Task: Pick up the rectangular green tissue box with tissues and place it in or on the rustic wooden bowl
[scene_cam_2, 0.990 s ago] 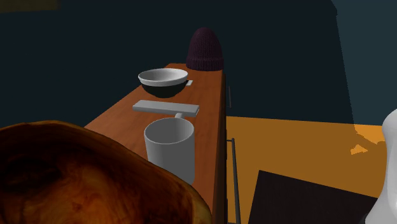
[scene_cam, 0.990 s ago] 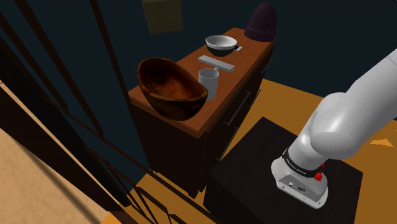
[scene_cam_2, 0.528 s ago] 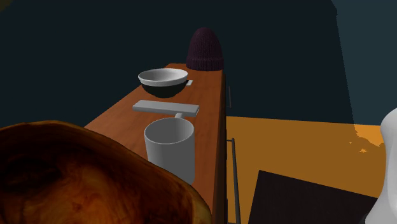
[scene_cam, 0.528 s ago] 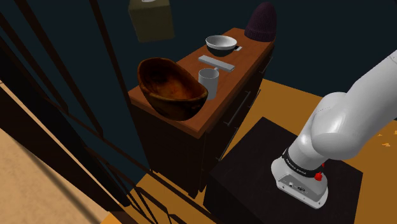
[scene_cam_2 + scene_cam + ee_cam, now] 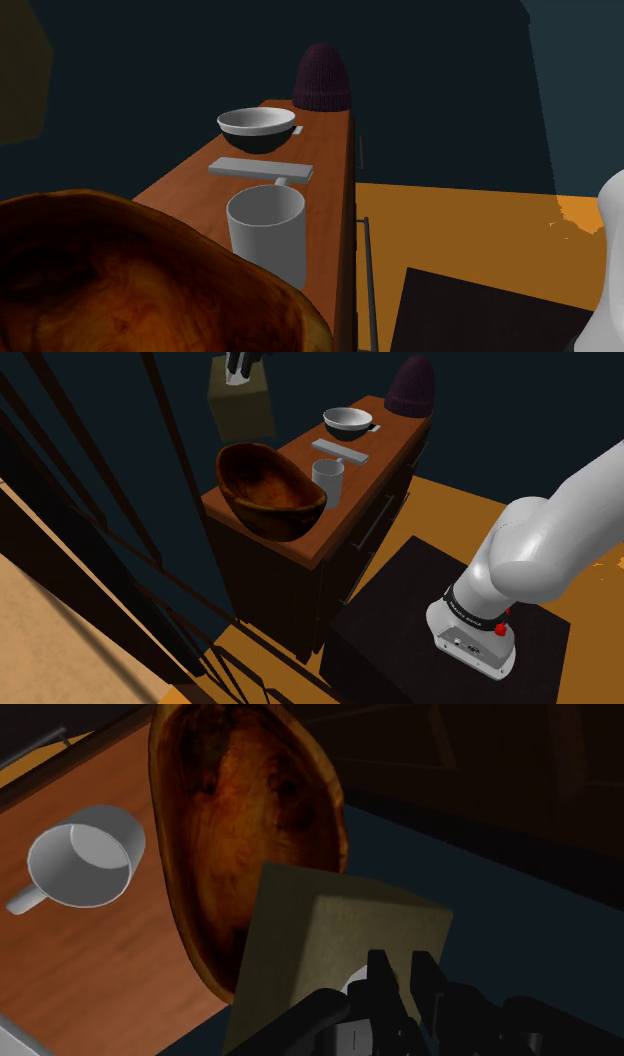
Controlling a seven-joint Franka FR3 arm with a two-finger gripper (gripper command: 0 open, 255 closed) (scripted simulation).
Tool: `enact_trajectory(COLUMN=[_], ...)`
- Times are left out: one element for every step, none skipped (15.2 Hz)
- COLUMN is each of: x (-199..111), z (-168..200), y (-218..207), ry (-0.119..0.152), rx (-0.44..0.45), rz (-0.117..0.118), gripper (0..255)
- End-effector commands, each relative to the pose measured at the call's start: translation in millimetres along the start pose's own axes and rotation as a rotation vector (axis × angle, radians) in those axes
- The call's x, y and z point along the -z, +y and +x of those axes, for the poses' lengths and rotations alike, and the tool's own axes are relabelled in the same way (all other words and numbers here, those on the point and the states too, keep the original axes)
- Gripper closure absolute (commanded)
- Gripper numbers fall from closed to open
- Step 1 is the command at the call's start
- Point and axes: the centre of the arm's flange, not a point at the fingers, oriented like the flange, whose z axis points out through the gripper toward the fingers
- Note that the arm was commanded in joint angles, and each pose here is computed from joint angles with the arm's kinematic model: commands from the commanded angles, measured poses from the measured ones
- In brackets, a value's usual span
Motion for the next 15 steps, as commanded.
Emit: enact_trajectory(x=[-10,-15,-20,-25,-29,-34,-39,-44,-49,-55,-55,-55,-55,-55,-55], z=[-2,-3,-4,-5,-6,-6,-7,-8,-9,-10,-10,-10,-10,-10,-10], y=[4,6,8,10,12,14,16,18,20,22,22,22,22,22,22], ry=[0.001,0.001,0.001,0.001,0.001,0.001,0.001,0.001,0.001,0.001,0.001,0.001,0.001,0.001,0.001], rx=[0.0,0.0,0.0,0.0,0.0,0.0,0.0,0.0,0.0,0.0,0.0,0.0,0.0,0.0,0.0], rz=[0.0,0.0,0.0,0.0,0.0,0.0,0.0,0.0,0.0,0.0,0.0,0.0,0.0,0.0,0.0], gripper=[255,255,255,255,255,255,255,255,255,255,255,255,255,255,255])
